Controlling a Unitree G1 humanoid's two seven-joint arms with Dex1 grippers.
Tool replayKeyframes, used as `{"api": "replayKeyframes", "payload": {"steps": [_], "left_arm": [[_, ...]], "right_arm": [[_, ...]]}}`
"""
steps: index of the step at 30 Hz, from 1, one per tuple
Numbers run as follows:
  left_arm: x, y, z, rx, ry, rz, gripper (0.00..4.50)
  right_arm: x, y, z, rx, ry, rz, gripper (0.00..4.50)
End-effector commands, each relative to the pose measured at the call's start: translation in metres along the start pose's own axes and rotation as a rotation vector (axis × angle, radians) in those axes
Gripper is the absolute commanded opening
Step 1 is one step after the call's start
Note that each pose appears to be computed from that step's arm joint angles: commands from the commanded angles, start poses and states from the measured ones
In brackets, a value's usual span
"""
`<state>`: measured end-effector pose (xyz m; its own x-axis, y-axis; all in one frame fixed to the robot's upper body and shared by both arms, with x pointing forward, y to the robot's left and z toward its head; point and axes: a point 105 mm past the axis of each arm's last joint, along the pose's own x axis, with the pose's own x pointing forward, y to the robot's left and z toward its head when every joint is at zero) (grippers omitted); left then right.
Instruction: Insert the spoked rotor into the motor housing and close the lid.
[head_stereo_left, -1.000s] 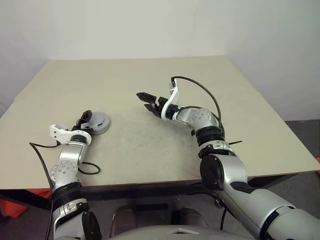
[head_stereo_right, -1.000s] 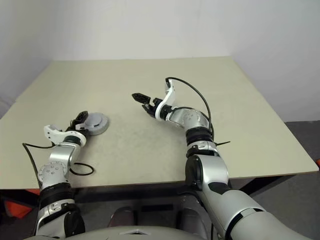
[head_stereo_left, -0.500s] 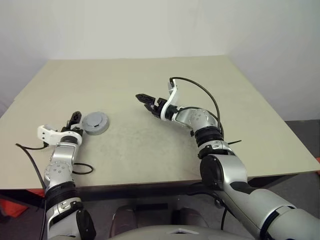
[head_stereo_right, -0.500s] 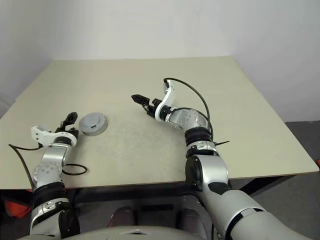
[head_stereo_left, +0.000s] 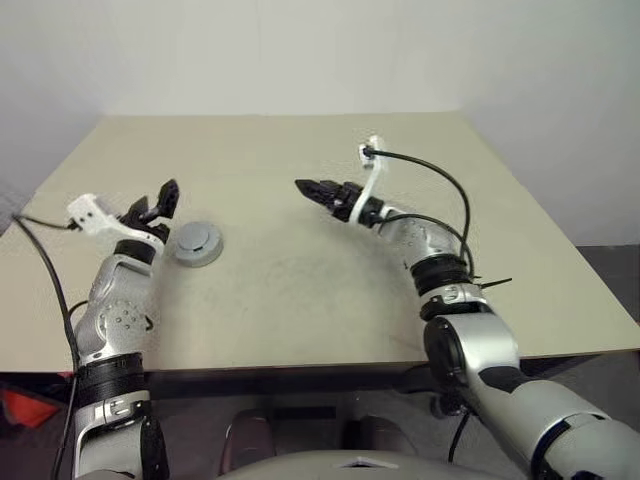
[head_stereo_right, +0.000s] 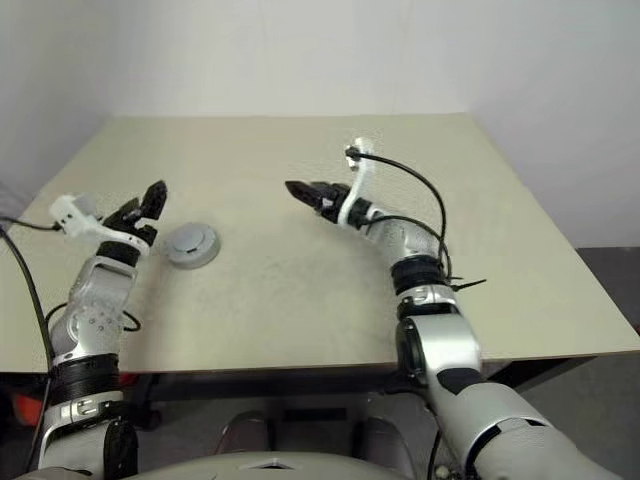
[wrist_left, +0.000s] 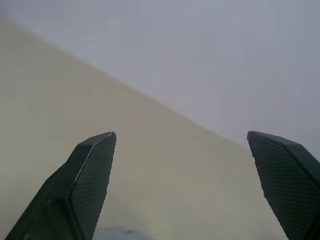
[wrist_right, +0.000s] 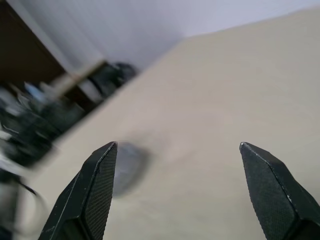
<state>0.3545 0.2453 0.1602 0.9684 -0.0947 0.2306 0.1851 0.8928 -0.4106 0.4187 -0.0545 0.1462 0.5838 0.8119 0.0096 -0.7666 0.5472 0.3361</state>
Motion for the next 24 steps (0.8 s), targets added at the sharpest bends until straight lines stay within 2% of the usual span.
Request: {"api": "replayKeyframes", "payload": {"steps": [1, 6, 12, 24], "left_arm": [[0.001, -0.046, -0.003, 0.168, 0.043, -0.214, 4.44], [-0.004, -0.075, -0.034, 0.302, 0.135, -0.347, 4.44], [-0.016, -0.080, -0.061, 0.361, 0.198, -0.391, 4.44], [-0.017, -0.084, -0.077, 0.351, 0.224, -0.414, 4.44]], "right_arm": [[-0.007, -0.005, 0.012, -0.192, 0.028, 0.024, 4.39], [-0.024, -0.021, 0.008, -0.326, 0.103, -0.005, 4.39], [-0.038, -0.030, -0.001, -0.388, 0.134, -0.011, 4.39], [-0.043, -0.037, -0.007, -0.434, 0.162, -0.051, 4.39]]}}
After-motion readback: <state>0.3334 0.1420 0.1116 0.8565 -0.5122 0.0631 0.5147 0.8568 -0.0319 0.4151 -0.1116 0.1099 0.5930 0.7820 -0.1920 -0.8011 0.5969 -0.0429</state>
